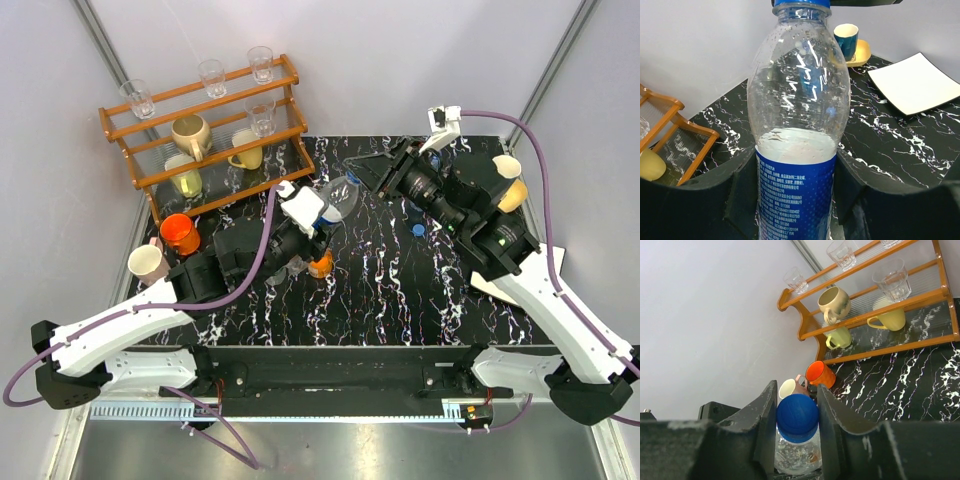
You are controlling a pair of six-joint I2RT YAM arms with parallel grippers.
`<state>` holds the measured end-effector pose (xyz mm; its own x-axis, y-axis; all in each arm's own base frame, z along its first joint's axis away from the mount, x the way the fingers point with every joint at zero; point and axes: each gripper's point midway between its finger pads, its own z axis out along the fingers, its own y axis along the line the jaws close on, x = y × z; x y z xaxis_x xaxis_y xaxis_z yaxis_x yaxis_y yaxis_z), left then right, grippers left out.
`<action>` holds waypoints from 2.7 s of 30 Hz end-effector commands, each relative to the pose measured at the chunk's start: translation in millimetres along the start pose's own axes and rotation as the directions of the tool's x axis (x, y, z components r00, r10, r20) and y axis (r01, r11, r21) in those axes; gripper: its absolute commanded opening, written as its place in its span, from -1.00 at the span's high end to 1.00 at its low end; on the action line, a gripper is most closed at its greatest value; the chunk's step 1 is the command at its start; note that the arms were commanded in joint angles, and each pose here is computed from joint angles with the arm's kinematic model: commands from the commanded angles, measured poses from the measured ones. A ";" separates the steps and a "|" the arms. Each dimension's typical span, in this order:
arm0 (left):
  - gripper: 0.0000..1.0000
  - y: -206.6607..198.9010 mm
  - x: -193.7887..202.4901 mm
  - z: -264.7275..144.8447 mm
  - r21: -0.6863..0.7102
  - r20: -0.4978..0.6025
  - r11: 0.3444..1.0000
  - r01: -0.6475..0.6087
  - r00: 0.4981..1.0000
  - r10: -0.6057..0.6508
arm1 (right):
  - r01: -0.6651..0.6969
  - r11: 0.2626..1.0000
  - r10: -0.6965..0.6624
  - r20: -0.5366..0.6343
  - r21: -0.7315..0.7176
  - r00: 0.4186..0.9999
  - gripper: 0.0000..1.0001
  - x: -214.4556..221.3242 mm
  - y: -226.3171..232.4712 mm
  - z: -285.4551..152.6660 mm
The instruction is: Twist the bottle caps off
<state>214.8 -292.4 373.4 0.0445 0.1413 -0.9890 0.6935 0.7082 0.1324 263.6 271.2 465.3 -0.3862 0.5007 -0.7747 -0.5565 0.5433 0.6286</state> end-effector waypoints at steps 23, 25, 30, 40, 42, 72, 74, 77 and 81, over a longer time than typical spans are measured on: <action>-0.11 -79.9 -83.9 -94.1 0.789 0.134 0.610 0.073 0.949 -0.286 | 0.420 0.573 -0.591 0.000 -0.704 0.807 1.00 37.7 99.6 -109.9; -0.11 -81.3 -86.3 -101.3 0.824 0.115 0.561 0.082 0.945 -0.307 | 0.409 0.538 -0.597 0.009 -0.737 0.802 1.00 40.5 104.5 -118.7; -0.10 -89.4 -86.0 -109.7 0.884 0.068 0.458 0.097 0.941 -0.331 | 0.426 0.436 -0.636 0.063 -0.793 0.769 1.00 43.8 112.4 -133.8; -0.11 -97.3 -82.9 -113.0 0.923 0.023 0.369 0.106 0.945 -0.327 | 0.385 0.368 -0.662 0.053 -0.846 0.748 1.00 52.0 115.8 -139.5; -0.11 -97.4 -79.8 -111.0 0.922 0.014 0.372 0.112 0.947 -0.321 | 0.383 0.369 -0.663 0.049 -0.847 0.747 1.00 52.9 114.9 -138.6; -0.11 -79.0 -52.5 -70.9 0.800 0.006 0.580 0.156 0.964 -0.267 | 0.496 0.716 -0.487 0.156 -0.492 0.859 -0.71 -18.4 98.6 -91.8; -0.11 -74.7 -52.3 -66.3 0.775 0.015 0.611 0.158 0.963 -0.268 | 0.460 0.766 -0.442 0.153 -0.449 0.884 -0.73 -25.8 94.8 -89.2; -0.12 -68.2 -54.8 -61.7 0.742 0.040 0.652 0.154 0.961 -0.273 | 0.394 0.824 -0.378 0.123 -0.408 0.918 -0.77 -26.3 86.8 -85.2; -0.12 -59.7 -59.7 -54.9 0.699 0.073 0.699 0.152 0.957 -0.281 | 0.311 0.860 -0.310 0.071 -0.405 0.948 -0.81 -11.9 78.0 -82.3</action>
<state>120.2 -311.1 396.4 -0.1997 -0.0191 -0.9797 0.9788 -0.0504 -0.1985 159.0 254.0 514.9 -0.0707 0.2690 -0.9605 -0.9256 0.3413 0.1637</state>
